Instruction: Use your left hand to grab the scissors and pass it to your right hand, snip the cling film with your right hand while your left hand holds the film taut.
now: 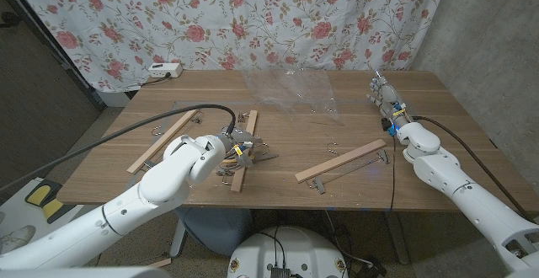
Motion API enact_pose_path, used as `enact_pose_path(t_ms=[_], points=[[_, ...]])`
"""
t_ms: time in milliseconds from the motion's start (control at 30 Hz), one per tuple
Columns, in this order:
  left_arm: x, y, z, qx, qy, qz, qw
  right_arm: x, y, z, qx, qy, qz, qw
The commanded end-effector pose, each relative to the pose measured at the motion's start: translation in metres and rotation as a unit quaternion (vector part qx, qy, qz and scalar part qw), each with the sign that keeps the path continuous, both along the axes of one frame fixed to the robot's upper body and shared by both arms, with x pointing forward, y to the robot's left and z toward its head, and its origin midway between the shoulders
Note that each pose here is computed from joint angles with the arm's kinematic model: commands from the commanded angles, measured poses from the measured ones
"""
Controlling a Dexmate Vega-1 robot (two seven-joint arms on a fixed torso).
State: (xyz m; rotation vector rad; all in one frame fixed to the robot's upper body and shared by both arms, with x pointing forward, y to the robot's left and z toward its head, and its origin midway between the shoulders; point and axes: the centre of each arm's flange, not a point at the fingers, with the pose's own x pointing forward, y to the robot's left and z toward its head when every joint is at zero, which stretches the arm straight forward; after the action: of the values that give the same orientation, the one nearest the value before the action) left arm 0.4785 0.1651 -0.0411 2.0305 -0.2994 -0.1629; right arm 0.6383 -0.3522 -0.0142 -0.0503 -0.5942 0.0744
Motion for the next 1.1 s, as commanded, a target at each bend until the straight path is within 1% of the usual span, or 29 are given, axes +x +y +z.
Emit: enact_pose_path(t_ms=[33, 200, 533, 867, 967, 1100], points=[[0.0016, -0.0036, -0.0056, 0.003, 0.001, -0.002, 1.0, 0.0017, 0.0027, -0.0017, 0.002, 0.002, 0.002, 1.0], [0.0017, -0.005, -0.0083, 0.007, -0.005, 0.0, 1.0, 0.0008, 0.0032, -0.0008, -0.003, 0.0, 0.0, 1.0], [0.0028, -0.0061, -0.0115, 0.009, -0.005, 0.002, 1.0, -0.0014, 0.0061, -0.0001, -0.009, -0.004, 0.0, 1.0], [0.0042, -0.0063, -0.0137, 0.006, -0.002, 0.002, 1.0, -0.0017, 0.0064, -0.0008, -0.009, -0.002, 0.0, 1.0], [0.0049, -0.006, -0.0142, 0.006, -0.001, 0.003, 1.0, -0.0023, 0.0071, -0.0027, 0.001, -0.007, -0.007, 0.9999], [0.0057, -0.0062, -0.0153, 0.003, 0.005, 0.0, 1.0, -0.0024, 0.007, -0.0028, -0.003, -0.006, -0.005, 1.0]])
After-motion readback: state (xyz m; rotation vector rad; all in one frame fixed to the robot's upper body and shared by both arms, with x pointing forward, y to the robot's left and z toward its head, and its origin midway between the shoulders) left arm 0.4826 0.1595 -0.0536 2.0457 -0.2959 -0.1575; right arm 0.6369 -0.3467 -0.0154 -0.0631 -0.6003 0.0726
